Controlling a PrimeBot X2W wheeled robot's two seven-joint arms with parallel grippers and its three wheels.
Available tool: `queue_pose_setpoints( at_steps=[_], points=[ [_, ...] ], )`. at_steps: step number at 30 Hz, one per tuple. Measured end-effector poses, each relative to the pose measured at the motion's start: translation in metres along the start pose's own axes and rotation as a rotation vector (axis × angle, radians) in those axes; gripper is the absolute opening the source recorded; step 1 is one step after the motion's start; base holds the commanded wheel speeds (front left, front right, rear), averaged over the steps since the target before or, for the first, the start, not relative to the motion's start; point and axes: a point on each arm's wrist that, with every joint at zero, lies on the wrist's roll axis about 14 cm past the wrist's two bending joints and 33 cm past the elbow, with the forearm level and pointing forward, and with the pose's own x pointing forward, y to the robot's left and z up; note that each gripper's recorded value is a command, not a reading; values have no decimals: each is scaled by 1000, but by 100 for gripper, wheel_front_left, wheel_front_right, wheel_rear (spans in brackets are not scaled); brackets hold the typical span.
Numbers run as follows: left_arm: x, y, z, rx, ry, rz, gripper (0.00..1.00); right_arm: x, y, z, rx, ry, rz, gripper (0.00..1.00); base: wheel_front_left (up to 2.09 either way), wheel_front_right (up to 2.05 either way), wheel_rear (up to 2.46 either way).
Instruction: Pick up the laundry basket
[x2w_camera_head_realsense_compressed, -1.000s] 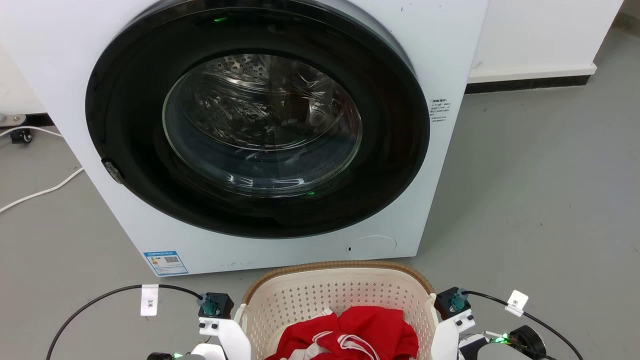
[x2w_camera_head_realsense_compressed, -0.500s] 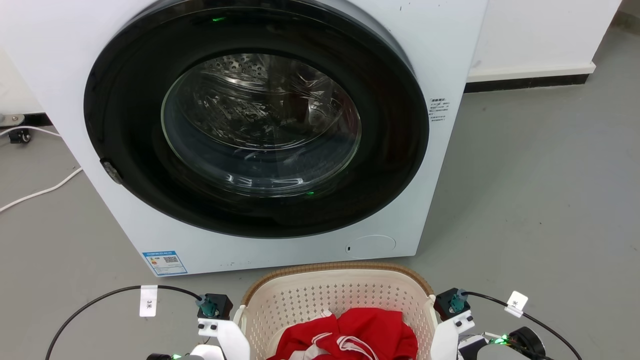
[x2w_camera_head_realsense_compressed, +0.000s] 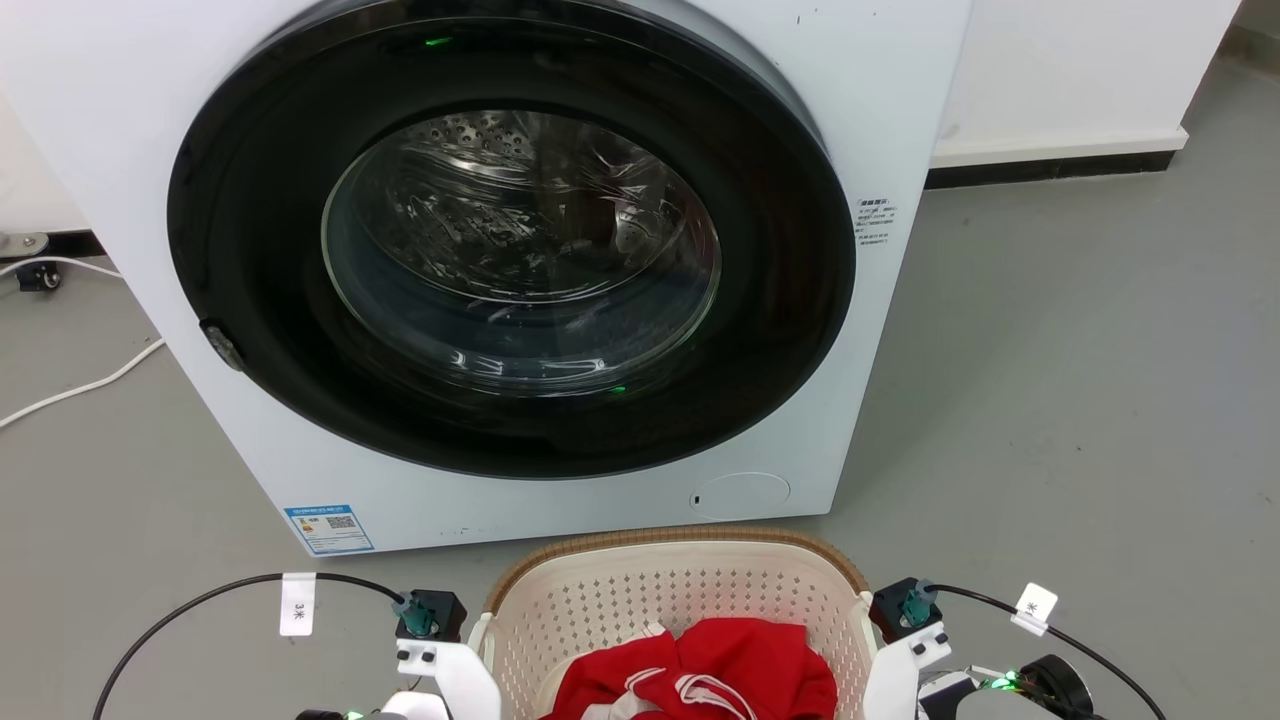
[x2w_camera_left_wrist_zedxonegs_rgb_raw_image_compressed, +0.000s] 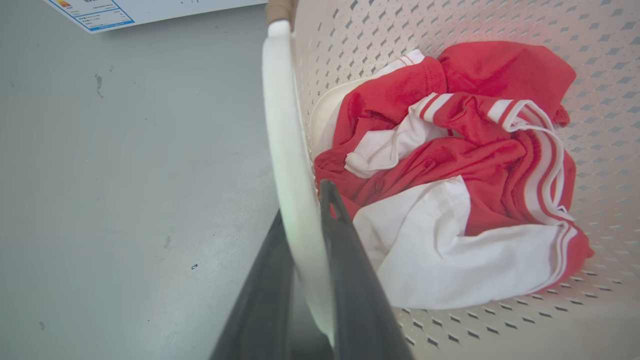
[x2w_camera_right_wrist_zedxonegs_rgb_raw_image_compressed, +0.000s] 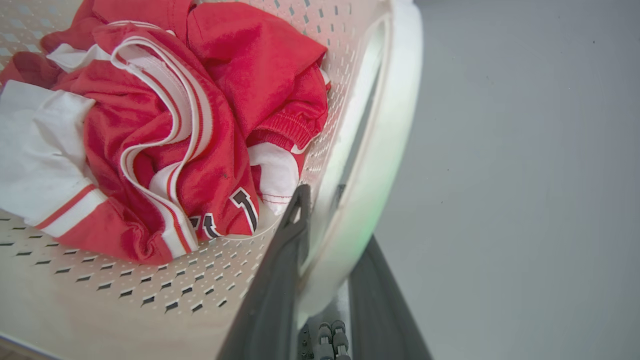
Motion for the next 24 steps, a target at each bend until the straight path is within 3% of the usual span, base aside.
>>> queue_pose_setpoints(
  at_steps=[24],
  points=[
    [-1,0,-2,-3,1,-2,0,0,0,-1,-4,3,1,0,0,0,0]
  ],
)
